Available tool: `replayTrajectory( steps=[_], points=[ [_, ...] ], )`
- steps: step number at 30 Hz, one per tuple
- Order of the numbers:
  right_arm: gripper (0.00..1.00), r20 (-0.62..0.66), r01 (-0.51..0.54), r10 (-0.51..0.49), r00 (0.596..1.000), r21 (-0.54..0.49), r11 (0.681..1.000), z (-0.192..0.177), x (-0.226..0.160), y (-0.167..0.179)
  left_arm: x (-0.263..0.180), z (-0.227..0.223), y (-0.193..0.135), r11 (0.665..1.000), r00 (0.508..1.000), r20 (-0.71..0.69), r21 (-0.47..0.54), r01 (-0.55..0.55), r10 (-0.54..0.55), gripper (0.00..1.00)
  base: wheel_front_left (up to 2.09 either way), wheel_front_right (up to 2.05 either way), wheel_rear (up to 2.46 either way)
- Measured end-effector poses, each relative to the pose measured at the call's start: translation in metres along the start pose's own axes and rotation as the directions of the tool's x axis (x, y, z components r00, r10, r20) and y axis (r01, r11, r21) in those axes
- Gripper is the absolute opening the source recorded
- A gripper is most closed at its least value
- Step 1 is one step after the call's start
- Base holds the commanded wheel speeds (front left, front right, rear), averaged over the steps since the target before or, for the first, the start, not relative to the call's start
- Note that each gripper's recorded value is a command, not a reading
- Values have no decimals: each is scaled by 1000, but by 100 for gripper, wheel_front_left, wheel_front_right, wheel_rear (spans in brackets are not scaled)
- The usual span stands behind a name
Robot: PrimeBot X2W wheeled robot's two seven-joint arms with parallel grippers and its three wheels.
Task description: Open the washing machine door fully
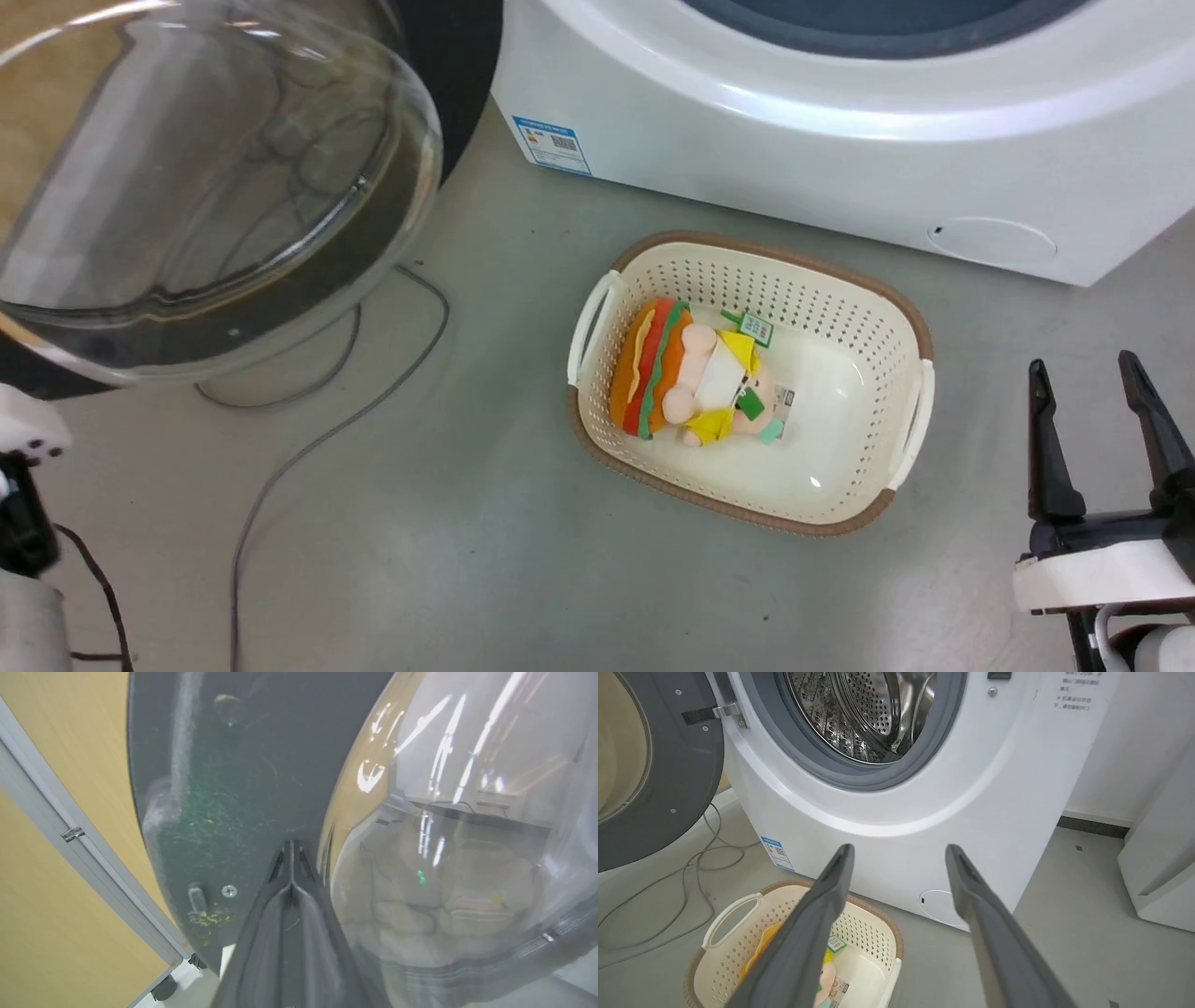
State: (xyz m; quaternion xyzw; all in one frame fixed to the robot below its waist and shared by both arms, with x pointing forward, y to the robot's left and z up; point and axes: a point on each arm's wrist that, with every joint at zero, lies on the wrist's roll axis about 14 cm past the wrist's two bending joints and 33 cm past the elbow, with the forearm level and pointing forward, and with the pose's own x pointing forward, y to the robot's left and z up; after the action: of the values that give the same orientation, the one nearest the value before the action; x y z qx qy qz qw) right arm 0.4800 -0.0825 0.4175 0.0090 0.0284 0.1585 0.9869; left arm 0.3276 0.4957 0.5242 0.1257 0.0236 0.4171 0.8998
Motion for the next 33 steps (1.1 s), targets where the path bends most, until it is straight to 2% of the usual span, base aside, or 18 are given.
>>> replayTrajectory(
  steps=[14, 21, 33],
  points=[
    [100, 14, 6, -6, 1000, -7, 1000, 4, 3, -2, 13, -11, 6, 1000, 999, -49, 11, -6, 6, 0, 0, 0, 0],
    [100, 61, 3, -3, 998, -2, 1000, 30, -5, 1, 3, 6, 4, 998, 1000, -3, -56, 23, -23, 0, 0, 0, 0],
    [100, 133, 14, -15, 991, 3, 1000, 69, -28, 2, -31, 47, 1, 991, 986, 145, -95, 94, -79, 0, 0, 0, 0]
  ],
)
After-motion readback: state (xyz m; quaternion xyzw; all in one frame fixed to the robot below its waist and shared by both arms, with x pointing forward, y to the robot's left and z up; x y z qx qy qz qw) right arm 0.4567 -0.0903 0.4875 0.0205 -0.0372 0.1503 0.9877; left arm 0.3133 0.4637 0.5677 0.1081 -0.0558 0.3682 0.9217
